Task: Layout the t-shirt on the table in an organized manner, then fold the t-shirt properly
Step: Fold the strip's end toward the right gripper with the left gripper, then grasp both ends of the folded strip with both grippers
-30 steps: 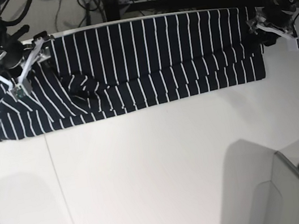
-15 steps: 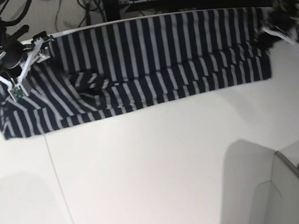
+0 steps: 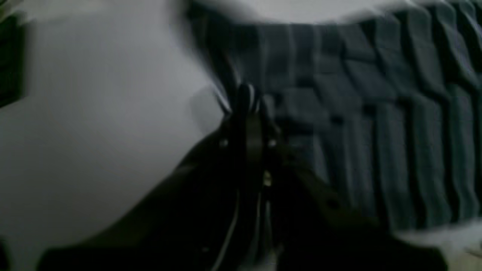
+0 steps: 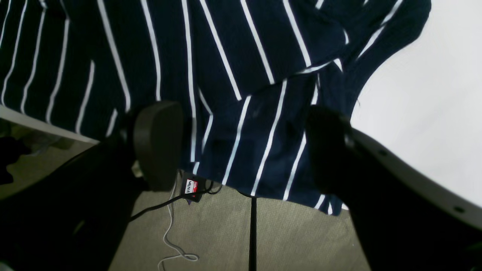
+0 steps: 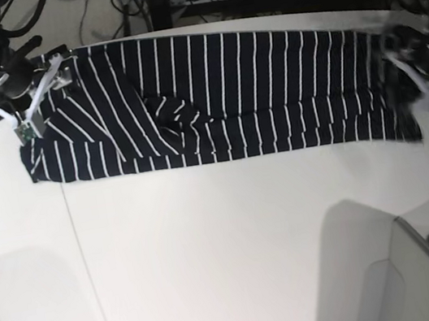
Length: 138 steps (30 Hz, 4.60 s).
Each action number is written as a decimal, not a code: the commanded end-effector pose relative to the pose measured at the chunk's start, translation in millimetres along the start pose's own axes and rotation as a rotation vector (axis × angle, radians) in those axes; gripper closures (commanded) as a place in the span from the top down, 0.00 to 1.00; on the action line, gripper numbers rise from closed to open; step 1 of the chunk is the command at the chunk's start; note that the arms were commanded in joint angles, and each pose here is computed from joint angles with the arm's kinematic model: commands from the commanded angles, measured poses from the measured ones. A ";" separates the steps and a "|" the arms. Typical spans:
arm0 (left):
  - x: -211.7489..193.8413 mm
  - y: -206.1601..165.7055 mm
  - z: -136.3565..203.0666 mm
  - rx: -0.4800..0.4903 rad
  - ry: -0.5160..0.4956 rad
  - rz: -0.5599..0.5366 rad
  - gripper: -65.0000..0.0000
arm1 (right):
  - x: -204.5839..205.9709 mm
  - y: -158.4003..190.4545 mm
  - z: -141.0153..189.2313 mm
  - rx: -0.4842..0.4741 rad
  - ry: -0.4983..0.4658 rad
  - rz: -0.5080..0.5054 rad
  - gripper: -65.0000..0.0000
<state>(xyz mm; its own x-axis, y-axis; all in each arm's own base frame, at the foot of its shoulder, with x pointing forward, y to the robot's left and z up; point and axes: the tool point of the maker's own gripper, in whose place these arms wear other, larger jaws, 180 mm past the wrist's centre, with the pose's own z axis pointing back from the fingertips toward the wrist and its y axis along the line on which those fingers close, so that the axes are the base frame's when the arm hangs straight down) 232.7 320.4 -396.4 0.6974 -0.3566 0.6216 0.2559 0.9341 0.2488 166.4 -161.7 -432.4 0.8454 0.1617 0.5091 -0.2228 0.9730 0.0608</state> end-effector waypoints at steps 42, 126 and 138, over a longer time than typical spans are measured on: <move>81.7 -272.4 -31.4 -0.430 -0.065 -0.111 0.00 | 12.2 -3.4 3.1 -0.006 -0.042 0.010 0.74; 46.2 -190.1 -13.2 -0.239 -0.013 -0.193 0.00 | 61.3 -70.6 39.2 -0.114 -0.273 -0.116 0.74; -22.9 -35.8 5.8 -0.149 0.010 0.187 0.00 | 1.1 -136.8 -8.4 -0.030 -0.084 -0.528 0.75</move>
<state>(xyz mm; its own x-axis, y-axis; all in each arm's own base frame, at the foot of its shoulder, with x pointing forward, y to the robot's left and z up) 192.5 303.1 -425.5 0.7871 -0.1815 0.5895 0.1987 0.9794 0.0363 191.0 -284.9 -459.5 0.8195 -0.3734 0.4347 0.2520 0.9161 0.3118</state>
